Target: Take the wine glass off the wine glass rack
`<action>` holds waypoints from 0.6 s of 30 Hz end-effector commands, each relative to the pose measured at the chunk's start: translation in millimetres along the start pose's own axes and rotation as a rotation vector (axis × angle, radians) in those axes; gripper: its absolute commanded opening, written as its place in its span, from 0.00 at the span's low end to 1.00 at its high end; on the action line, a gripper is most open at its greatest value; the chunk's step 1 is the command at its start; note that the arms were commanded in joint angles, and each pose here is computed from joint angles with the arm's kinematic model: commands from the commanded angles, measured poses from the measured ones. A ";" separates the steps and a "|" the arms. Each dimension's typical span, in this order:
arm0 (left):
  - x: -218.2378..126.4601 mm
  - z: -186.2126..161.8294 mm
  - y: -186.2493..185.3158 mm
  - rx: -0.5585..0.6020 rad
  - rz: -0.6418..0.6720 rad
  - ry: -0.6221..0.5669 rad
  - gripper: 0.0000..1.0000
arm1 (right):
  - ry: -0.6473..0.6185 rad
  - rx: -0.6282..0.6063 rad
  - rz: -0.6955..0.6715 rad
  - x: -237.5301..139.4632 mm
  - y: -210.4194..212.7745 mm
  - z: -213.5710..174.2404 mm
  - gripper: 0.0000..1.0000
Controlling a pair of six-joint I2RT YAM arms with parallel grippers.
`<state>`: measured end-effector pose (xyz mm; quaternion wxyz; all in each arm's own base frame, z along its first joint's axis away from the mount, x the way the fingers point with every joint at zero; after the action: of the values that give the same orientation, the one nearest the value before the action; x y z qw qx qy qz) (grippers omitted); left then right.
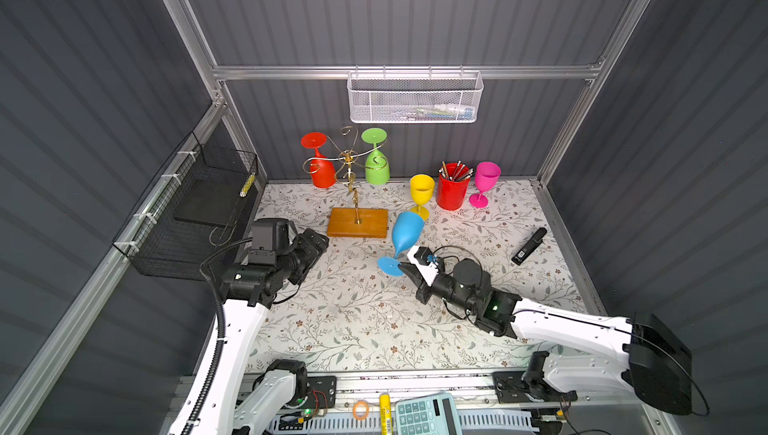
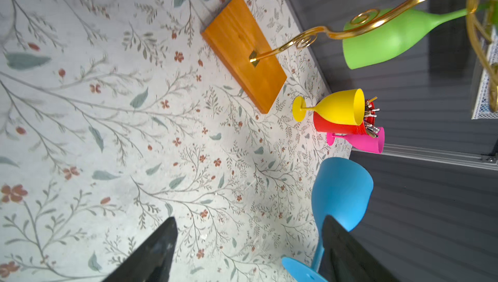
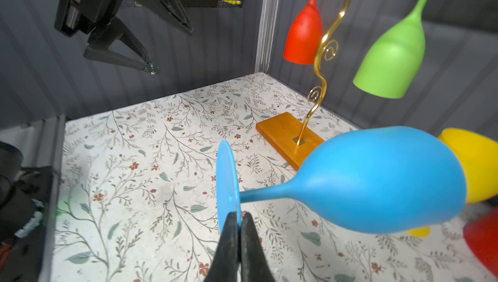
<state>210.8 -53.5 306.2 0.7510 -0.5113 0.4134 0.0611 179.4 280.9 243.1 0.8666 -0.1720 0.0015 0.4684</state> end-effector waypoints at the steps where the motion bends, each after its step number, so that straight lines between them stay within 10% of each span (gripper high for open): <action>1: 8.5 -13.1 4.9 -0.143 -0.008 0.127 0.83 | -0.104 -0.227 -0.105 4.7 4.3 18.4 0.00; 18: 29.7 -37.1 6.2 -0.359 0.039 0.274 0.64 | -0.089 -0.552 -0.145 39.4 48.2 16.6 0.00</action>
<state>208.5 -85.0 279.3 0.6020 -0.6210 0.4969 0.0714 156.6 337.5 217.5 0.8075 -0.3824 -0.1379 0.4275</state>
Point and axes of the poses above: each gripper's point midway between its finger pads, its own x axis out along the fingers, its own y axis along the line the jaws close on, z = x × y, the point moved 8 cm from there along -x, back along the fingers, and after that the axes turned 9 degrees about -x, right-handed, at the moved point
